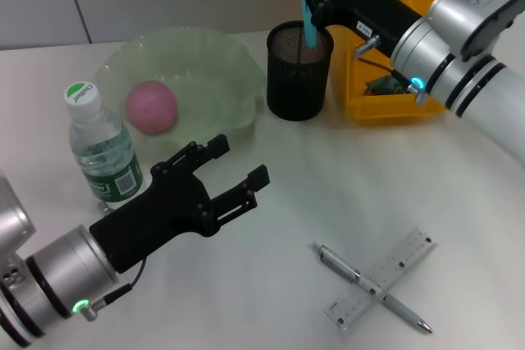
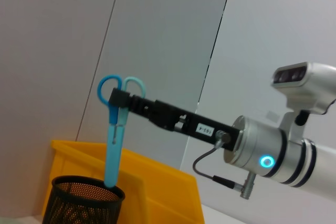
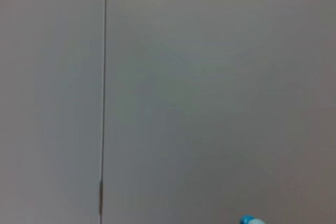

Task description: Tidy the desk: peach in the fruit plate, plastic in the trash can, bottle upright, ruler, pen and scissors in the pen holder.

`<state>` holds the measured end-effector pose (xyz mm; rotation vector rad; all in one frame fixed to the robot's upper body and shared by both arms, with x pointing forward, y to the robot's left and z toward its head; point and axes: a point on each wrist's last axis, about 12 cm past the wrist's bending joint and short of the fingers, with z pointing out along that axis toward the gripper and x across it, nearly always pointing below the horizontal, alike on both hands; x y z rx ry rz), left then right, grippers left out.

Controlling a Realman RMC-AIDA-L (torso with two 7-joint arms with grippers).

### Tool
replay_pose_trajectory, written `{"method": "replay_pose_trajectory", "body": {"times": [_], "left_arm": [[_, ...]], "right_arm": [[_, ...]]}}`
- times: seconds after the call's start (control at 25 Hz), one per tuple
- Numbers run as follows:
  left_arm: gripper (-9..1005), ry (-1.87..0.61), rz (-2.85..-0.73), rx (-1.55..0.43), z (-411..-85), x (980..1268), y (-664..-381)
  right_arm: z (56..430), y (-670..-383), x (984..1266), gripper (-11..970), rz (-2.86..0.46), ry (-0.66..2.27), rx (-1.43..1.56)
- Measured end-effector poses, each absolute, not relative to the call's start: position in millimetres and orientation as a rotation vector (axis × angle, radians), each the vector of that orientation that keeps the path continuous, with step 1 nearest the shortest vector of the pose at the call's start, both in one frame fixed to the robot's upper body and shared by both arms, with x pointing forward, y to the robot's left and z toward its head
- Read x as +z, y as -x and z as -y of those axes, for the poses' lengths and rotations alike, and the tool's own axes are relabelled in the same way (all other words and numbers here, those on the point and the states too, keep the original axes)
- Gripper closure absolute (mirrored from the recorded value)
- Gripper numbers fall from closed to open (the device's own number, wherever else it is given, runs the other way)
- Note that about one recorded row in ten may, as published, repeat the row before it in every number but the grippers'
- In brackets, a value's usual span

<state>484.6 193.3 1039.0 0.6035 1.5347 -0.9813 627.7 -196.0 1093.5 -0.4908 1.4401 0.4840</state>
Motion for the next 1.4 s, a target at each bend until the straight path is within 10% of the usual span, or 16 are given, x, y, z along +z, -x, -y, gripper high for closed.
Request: {"method": "replay_pose_trajectory", "body": {"times": [0.88, 1.4], "left_arm": [[196, -0.587, -1.514, -1.023, -204.8, 1035.5, -471.8], [196, -0.601, -1.524, -1.027, -209.3, 1035.6, -471.8]], "right_arm": [[187.8, -627.7, 1086.5, 776, -1.487, 0.515, 0.472], [199.3, -616.0, 1090.8, 337, -1.39, 0.417, 0.511]]}}
